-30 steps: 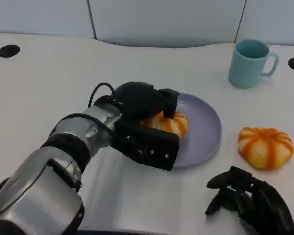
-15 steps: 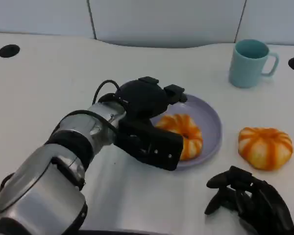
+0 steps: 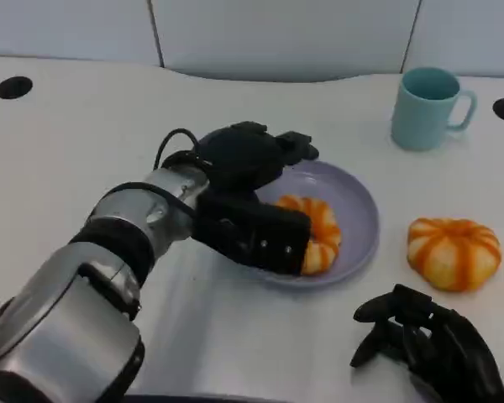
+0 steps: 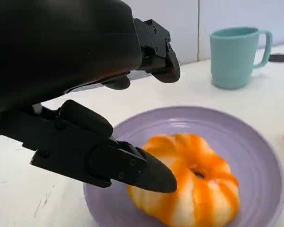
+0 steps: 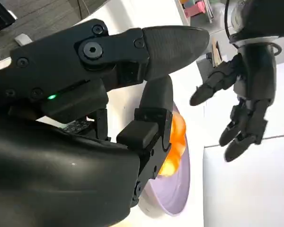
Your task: Grasp the bread from the table and place it into the plate.
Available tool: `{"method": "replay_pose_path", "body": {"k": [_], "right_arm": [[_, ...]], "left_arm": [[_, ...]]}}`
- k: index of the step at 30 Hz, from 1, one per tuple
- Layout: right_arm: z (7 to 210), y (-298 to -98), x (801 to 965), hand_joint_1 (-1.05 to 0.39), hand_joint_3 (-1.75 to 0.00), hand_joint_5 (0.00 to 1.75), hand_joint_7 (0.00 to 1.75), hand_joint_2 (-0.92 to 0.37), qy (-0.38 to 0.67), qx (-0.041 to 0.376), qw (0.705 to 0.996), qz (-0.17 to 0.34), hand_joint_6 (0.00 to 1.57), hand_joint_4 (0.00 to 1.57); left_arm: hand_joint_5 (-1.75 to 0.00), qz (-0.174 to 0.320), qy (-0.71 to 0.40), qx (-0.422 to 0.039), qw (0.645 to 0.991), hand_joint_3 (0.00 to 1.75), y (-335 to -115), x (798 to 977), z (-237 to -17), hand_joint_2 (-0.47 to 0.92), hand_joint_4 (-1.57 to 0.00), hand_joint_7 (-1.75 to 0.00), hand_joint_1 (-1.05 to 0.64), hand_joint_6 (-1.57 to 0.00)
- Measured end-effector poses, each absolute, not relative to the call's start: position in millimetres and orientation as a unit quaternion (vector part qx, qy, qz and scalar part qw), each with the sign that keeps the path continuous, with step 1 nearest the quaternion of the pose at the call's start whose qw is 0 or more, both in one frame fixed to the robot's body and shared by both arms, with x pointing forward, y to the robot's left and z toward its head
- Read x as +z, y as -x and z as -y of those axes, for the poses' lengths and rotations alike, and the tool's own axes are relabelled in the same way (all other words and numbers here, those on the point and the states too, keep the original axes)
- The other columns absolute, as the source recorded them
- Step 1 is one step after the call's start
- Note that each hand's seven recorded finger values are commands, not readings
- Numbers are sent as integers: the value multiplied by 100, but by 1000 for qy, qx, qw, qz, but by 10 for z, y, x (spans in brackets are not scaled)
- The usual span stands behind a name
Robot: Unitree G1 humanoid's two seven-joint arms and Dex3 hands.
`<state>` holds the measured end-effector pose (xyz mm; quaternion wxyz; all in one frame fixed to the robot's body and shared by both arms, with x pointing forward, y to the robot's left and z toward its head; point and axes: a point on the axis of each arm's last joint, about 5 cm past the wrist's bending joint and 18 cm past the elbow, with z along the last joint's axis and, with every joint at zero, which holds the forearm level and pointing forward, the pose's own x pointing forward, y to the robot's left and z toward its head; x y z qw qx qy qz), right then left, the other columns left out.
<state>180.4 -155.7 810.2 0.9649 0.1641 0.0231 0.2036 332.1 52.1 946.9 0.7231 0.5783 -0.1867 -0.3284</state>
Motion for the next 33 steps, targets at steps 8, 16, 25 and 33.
{"method": "replay_pose_path", "body": {"k": [8,16,25,33], "right_arm": [[1560,-1810,8105,-45,-32,146,99,-92,-166,202,965,-25,70,65],[1557,-1820,8120,-43,-34,151,103,-92,-162,197,967,-29,66,63],[1557,-1836,8119,-41,-35,152,106,-92,-160,196,967,-29,64,62],[1553,-1848,8124,-40,-36,152,107,-92,-160,180,970,-29,63,63]], "left_arm": [[-37,144,-476,-337,800,22,-3284,9337,-782,92,0,-42,-89,0],[-56,144,-337,-331,870,28,-3205,9232,-1032,92,0,-39,-84,-6],[-72,196,-215,-304,907,31,-3102,9209,-1202,92,0,-33,-78,-14],[-83,218,-117,-245,937,32,-2887,9043,-1443,92,-13,-24,-78,-31]]}}
